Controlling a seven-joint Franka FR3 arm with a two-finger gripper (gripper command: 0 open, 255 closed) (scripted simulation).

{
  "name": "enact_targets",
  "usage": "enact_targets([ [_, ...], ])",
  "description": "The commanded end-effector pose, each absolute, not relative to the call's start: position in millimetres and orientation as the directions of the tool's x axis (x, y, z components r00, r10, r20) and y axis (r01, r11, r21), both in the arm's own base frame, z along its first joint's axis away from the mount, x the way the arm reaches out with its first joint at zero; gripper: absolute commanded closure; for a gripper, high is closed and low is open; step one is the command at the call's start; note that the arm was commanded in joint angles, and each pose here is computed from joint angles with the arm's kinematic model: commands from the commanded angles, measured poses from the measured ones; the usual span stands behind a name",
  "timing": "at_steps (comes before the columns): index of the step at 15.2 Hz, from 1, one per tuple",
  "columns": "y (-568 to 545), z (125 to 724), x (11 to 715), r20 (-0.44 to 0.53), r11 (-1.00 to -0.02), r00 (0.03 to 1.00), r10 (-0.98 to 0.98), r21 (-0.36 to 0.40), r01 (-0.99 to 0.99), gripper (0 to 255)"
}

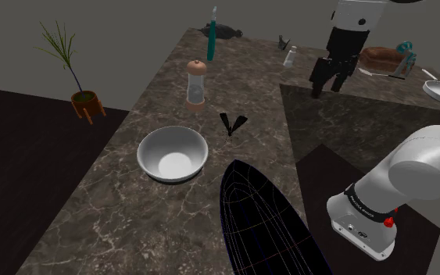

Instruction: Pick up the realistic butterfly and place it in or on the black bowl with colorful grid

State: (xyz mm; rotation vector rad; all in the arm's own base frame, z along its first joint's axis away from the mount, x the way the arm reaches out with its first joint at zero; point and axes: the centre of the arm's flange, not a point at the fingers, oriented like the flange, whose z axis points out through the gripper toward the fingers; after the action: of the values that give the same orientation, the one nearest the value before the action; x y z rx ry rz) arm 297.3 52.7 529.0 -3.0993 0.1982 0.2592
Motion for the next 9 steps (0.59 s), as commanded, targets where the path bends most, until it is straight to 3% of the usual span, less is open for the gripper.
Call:
enact_targets([
  [1,75,515,306,-0.173,-0.982,0.967,-0.185,-0.008,-0.189,0],
  [9,152,460,352,-0.193,-0.915,0.896,-0.4,0.025,-0.403,0],
])
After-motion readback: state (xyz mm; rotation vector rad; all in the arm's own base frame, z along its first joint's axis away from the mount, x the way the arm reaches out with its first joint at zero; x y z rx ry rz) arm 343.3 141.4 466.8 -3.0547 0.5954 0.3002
